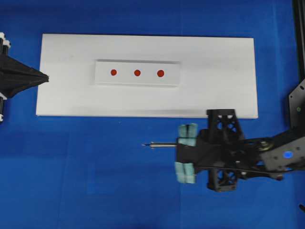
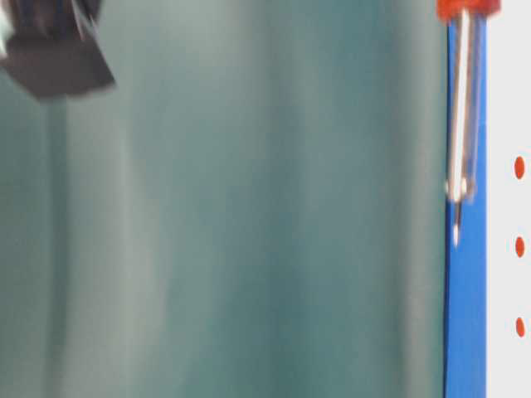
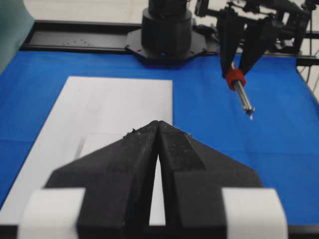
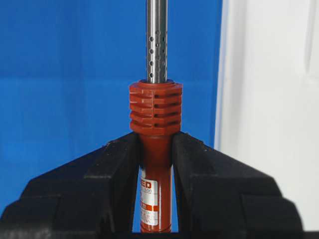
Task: Touch the tip of the soldering iron to the mark.
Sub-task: 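Carry the iron back toward the front of the table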
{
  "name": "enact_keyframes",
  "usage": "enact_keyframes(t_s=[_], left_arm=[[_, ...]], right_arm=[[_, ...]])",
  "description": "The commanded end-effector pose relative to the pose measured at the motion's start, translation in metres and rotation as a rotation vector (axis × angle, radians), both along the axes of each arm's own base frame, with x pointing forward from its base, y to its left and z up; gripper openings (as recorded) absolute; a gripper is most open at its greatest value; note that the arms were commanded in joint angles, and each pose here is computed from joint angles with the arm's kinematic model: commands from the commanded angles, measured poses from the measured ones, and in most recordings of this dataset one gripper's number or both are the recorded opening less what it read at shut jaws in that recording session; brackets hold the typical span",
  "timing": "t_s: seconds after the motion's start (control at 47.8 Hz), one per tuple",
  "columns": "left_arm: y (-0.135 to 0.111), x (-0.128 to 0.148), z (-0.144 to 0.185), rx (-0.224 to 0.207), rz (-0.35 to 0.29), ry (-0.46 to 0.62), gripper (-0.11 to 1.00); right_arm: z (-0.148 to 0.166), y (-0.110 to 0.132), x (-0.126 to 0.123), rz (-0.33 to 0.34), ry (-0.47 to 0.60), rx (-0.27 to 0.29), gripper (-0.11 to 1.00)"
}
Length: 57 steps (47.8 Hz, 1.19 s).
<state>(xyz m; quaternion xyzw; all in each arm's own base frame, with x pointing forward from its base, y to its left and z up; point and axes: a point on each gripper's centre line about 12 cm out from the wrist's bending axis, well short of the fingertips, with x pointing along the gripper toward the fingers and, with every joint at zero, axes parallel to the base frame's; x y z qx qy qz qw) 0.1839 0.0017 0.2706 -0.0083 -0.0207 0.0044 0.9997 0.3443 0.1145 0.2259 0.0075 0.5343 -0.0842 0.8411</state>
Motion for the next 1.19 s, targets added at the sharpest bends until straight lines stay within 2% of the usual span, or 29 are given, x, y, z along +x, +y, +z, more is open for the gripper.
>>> enact_keyframes(t_s=[0.0, 0.147, 0.314, 0.461, 0.67, 0.858, 1.172], left_arm=[[0.0, 0.001, 0.004, 0.002, 0.0, -0.015, 0.0], [0.0, 0.001, 0.004, 0.002, 0.001, -0.017, 0.0], [0.0, 0.001, 0.004, 0.002, 0.0, -0.017, 0.0], [0.0, 0.001, 0.004, 0.002, -0.002, -0.015, 0.0], [0.0, 0.001, 0.004, 0.0, -0.002, -0.009, 0.0], [0.0, 0.001, 0.003, 0.0, -0.002, -0.008, 0.0], [0.0, 0.001, 0.004, 0.0, -0.002, -0.012, 0.0]], right_arm=[[0.014, 0.0, 0.019, -0.01, -0.054, 0.017, 0.06], [0.014, 0.0, 0.044, -0.001, -0.076, 0.015, 0.06], [0.015, 0.001, 0.072, 0.042, -0.103, 0.002, 0.06], [0.013, 0.002, 0.086, 0.058, -0.102, -0.009, 0.06], [0.011, -0.002, 0.088, 0.044, -0.099, -0.004, 0.06], [-0.008, 0.001, 0.089, 0.046, -0.072, 0.006, 0.06], [-0.056, 0.01, 0.092, 0.03, -0.104, 0.105, 0.06]])
